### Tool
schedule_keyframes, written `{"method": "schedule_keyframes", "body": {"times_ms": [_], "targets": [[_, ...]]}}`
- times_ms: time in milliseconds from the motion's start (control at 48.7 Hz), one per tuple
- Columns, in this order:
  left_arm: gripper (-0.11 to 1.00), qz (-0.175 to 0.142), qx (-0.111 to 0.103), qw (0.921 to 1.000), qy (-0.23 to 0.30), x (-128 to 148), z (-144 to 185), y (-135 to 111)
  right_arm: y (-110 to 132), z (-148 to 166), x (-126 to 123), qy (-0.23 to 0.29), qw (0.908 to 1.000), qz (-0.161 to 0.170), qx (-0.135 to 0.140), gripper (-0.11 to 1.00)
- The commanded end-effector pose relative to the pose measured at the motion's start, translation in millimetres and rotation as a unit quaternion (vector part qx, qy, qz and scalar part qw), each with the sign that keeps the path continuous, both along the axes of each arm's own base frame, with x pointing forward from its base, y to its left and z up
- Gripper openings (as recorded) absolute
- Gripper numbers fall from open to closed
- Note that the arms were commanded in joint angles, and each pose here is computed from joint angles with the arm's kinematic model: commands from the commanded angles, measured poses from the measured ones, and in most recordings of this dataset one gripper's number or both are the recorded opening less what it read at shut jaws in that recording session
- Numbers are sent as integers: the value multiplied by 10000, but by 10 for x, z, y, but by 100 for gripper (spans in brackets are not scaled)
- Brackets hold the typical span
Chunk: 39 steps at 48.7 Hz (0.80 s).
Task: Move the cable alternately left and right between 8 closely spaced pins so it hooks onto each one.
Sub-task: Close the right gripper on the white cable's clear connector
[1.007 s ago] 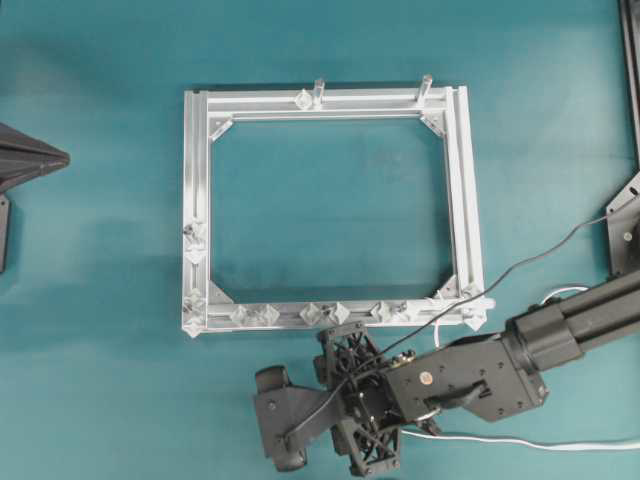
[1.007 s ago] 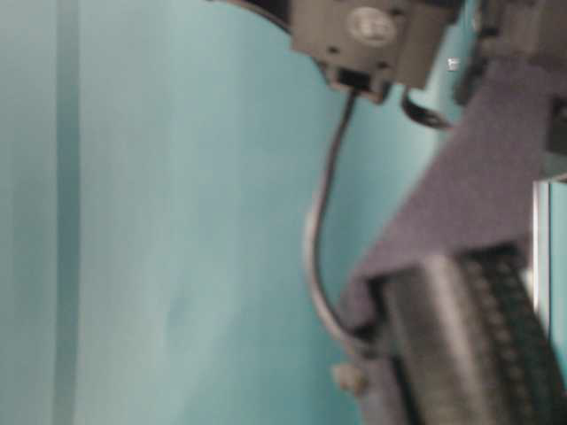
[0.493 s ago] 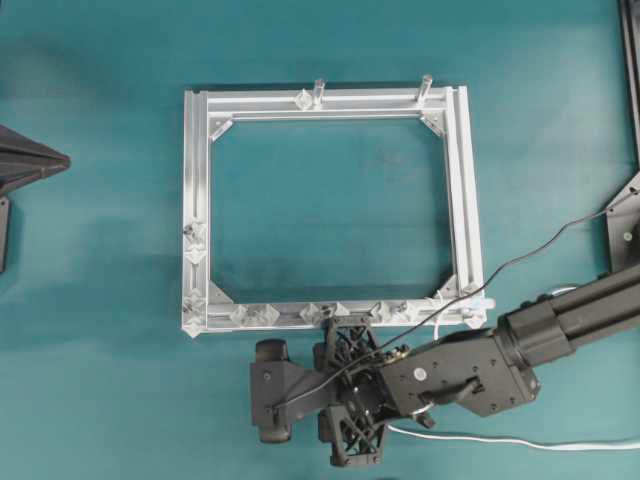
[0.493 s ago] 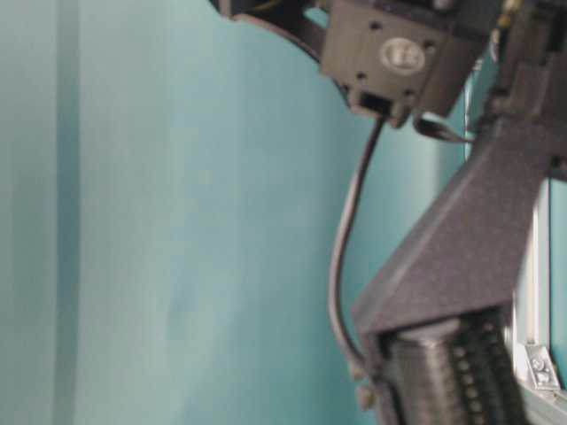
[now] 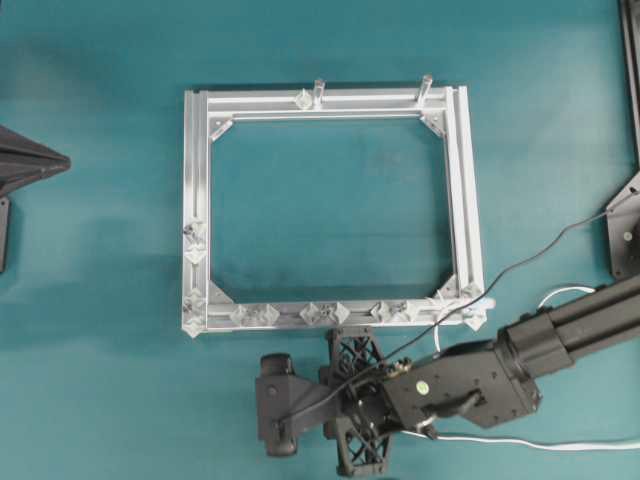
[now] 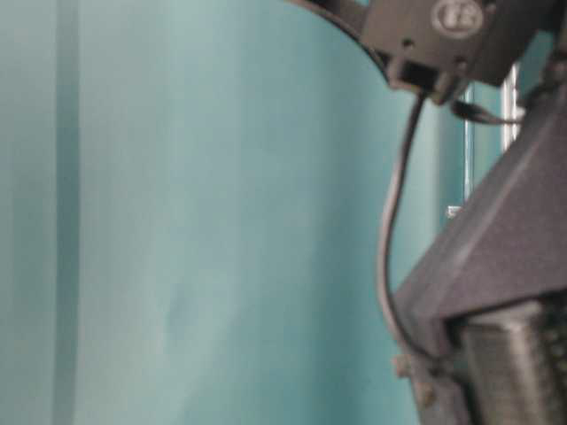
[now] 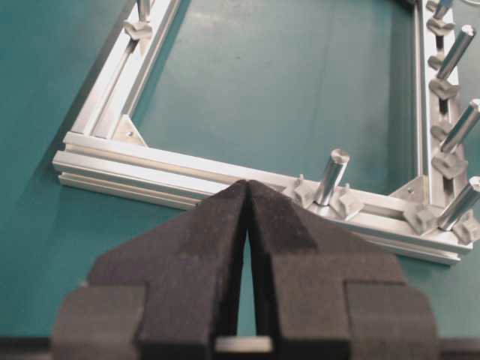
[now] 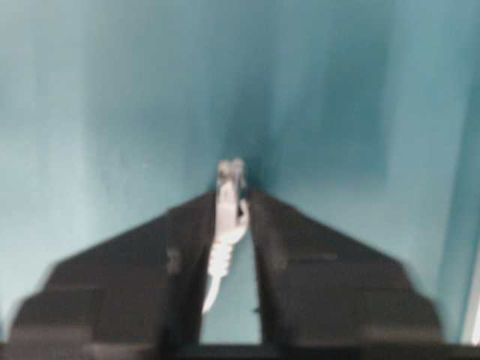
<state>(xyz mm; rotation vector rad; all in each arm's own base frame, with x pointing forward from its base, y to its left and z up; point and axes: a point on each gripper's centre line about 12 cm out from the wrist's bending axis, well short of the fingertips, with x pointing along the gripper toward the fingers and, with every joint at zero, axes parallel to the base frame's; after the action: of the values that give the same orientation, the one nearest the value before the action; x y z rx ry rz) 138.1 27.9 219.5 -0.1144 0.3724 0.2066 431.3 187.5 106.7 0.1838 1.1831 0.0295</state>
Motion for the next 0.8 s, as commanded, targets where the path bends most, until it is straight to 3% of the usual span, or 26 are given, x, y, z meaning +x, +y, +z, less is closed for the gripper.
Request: {"method": "schedule_keyframes", "body": {"times_ms": [0,247,493,781], "targets": [[0,3,-41,10000,-47,13,34,-2,45,97,-7,-60,10000,31,35,14],[0,6,-48,10000,-49,13,34,-2,26,200,-45,15,10000,30,-36,13],[0,6,-47,10000,-56,14,40,-2,-4,542,-122,-143,9999,-10,16,13],[0,3,-30,9999,-100,1,45,-5,-91,630,-380,284,9981,-542,22,13]]}}
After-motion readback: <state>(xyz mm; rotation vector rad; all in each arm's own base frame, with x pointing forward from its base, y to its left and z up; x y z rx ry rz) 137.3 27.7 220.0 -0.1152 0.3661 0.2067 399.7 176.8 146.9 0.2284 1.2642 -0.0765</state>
